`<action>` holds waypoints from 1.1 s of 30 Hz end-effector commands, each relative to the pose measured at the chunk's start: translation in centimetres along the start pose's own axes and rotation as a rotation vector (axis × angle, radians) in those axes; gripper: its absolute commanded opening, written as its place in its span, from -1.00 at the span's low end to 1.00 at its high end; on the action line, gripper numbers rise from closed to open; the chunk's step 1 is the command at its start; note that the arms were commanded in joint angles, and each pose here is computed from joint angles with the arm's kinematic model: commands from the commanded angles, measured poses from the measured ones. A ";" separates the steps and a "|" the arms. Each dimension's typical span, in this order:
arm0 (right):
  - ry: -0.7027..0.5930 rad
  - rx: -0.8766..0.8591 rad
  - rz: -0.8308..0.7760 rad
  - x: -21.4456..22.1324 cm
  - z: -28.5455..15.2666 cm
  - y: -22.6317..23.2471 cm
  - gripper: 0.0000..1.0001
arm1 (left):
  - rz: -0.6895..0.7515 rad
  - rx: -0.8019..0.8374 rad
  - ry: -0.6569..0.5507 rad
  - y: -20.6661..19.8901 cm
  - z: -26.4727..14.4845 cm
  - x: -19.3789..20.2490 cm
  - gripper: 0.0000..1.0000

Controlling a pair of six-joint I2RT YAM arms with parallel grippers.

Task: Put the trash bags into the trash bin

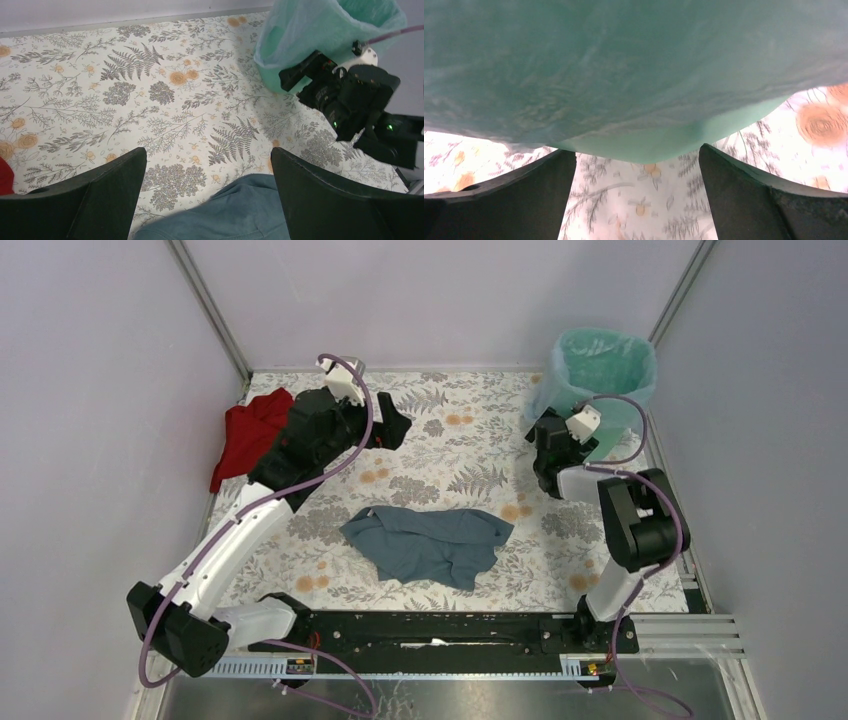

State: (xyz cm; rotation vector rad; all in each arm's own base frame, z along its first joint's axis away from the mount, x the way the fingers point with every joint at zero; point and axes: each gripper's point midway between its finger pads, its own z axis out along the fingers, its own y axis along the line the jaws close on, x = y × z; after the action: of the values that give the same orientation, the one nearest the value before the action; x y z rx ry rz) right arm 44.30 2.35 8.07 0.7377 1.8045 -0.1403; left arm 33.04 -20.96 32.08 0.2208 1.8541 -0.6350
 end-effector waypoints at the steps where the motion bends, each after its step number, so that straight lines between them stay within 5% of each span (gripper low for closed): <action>1: 0.017 -0.071 -0.035 -1.7 3.8 1.9 0.99 | 0.012 0.003 -0.036 0.2 0.7 -0.8 0.97; 8: 0.145 -0.156 -0.077 -2.0 4.3 4.8 0.99 | 0.009 -0.017 -0.018 0.9 1.3 -0.1 0.97; 19: 0.375 -0.470 -0.065 -2.8 -14.1 1.7 0.99 | -0.013 -0.005 -0.044 0.2 0.5 -1.6 0.98; 22: 0.280 -0.563 -0.080 -7.2 -19.6 0.2 0.99 | -0.037 0.038 -0.072 -1.3 -1.1 -3.7 0.97; 27: -0.113 -0.558 -0.077 -21.5 -28.5 -4.0 0.99 | -0.047 0.092 -0.187 -3.8 -5.5 -9.4 0.98; 33: -0.246 -0.527 -0.093 -29.1 -33.5 -5.7 0.99 | -0.019 0.113 -0.394 -5.8 -12.4 -16.4 0.98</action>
State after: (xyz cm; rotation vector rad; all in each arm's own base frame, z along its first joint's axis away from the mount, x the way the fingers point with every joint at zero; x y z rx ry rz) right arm 19.33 2.18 46.13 0.2648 1.4216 0.3287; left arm 30.20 -19.54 44.70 0.1706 1.6439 -0.7294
